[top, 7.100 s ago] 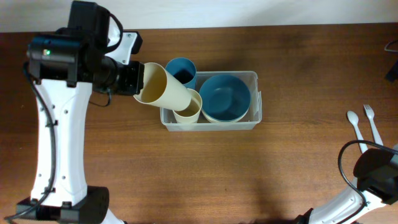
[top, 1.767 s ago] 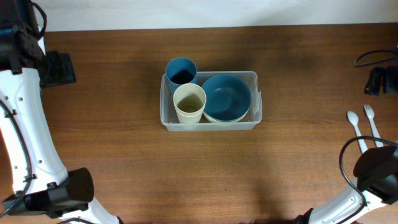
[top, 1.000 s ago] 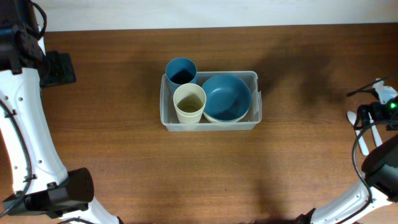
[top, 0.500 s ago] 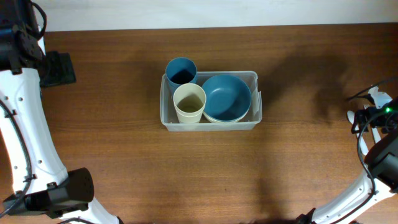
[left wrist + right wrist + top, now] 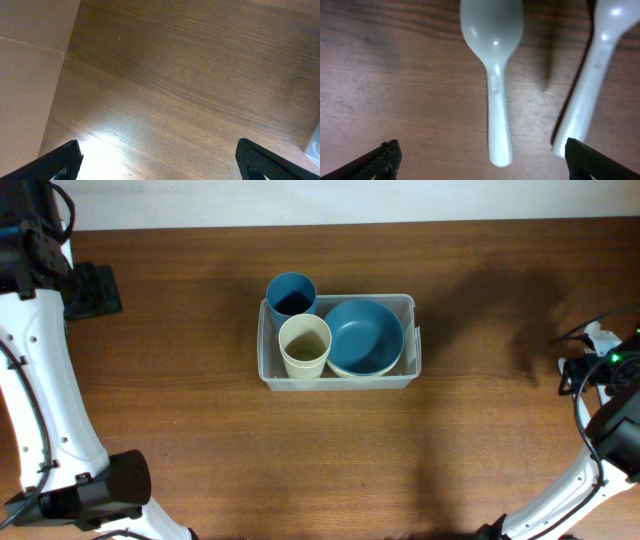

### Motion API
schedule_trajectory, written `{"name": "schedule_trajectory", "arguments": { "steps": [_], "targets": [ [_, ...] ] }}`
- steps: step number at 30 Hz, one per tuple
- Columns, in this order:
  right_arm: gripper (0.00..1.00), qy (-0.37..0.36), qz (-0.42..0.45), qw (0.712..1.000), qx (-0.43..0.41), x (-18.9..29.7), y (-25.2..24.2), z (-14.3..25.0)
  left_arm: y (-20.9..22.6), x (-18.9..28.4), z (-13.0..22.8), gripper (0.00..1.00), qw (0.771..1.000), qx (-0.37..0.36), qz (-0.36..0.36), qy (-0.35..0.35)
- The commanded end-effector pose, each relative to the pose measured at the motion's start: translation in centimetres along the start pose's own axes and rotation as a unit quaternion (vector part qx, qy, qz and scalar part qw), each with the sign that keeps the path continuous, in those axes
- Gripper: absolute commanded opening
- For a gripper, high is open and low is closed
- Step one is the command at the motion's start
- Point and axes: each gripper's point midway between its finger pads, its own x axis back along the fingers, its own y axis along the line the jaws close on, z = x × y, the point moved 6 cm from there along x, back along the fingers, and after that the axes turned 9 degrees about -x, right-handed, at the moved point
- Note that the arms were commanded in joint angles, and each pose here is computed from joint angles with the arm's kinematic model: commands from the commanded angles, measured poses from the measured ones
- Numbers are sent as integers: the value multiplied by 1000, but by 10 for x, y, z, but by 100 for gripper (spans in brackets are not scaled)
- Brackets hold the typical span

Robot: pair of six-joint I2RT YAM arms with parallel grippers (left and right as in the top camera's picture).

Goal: Pack container
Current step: 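Move the right gripper forward toward the white spoon and fork, then lower the right gripper over the white spoon and close on its handle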

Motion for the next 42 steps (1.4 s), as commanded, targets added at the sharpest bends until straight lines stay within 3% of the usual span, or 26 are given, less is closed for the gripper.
{"name": "schedule_trajectory", "arguments": {
  "steps": [1,29,42],
  "targets": [
    [99,2,-5,1000,15,-7,16,-11,6,13,2,100,1000,6,-10,-19],
    [99,41,26,999,-20,-44,13,-22,6,13,2,100,1000,7,-10,-19],
    [99,23,35,999,-22,-45,9,-29,6,13,2,100,1000,6,-10,-19]
  ]
}}
